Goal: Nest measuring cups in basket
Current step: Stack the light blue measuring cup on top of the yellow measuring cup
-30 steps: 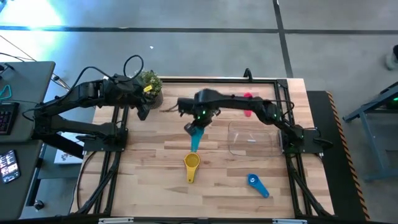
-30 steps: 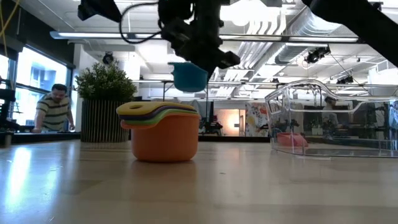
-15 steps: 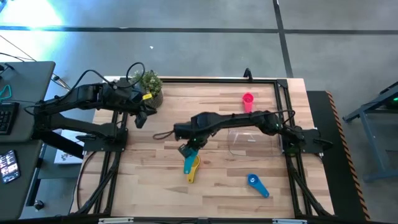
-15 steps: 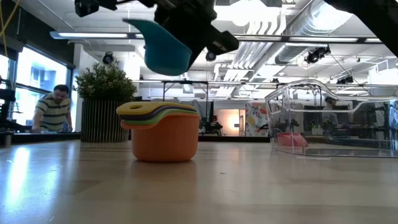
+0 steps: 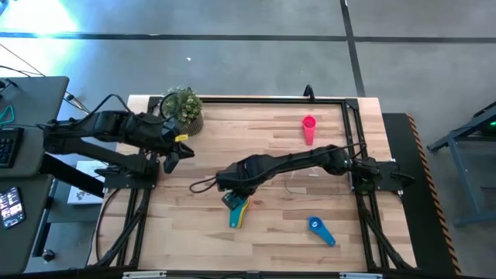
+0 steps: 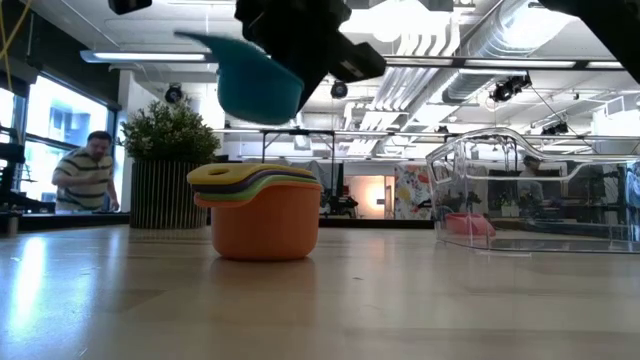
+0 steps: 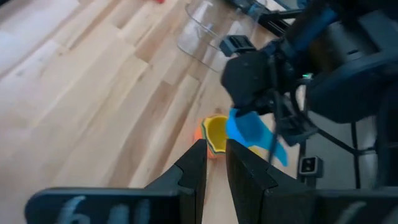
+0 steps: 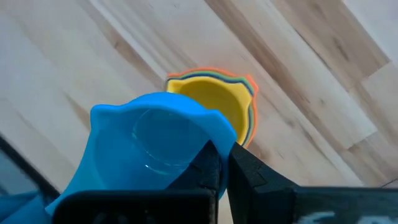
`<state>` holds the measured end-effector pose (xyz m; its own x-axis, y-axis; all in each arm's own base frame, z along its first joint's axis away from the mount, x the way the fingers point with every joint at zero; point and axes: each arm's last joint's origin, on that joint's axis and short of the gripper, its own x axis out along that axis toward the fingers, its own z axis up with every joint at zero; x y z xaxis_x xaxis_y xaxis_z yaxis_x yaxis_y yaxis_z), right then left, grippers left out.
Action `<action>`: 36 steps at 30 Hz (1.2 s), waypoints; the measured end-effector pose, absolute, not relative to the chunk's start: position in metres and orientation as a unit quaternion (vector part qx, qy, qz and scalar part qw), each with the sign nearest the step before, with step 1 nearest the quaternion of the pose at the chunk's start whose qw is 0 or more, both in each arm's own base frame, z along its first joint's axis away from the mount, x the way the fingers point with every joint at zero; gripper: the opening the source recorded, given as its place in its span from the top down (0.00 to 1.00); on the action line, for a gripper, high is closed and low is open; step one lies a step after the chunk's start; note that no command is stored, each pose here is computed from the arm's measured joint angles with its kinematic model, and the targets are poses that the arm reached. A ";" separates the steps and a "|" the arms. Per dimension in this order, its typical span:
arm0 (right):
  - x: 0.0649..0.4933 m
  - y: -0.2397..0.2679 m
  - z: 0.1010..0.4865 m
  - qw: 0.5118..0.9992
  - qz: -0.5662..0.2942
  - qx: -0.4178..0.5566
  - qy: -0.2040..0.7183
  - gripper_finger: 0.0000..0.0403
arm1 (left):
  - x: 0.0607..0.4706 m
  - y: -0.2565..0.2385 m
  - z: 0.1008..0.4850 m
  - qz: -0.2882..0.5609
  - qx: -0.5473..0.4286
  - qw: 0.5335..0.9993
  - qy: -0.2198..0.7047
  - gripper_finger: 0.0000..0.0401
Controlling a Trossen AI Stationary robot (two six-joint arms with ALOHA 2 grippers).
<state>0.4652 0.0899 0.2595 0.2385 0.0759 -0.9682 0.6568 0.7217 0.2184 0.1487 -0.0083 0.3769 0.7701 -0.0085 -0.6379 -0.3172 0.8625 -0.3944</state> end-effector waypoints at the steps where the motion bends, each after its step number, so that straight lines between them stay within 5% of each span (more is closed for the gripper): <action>1: 0.466 0.091 0.257 0.721 -0.203 0.311 0.585 1.00 | 0.149 -0.010 0.377 0.082 -0.249 0.907 0.329 0.87; 36: 0.475 0.089 0.216 0.690 -0.224 0.292 0.624 1.00 | 0.148 -0.020 0.377 0.076 -0.245 0.908 0.330 0.87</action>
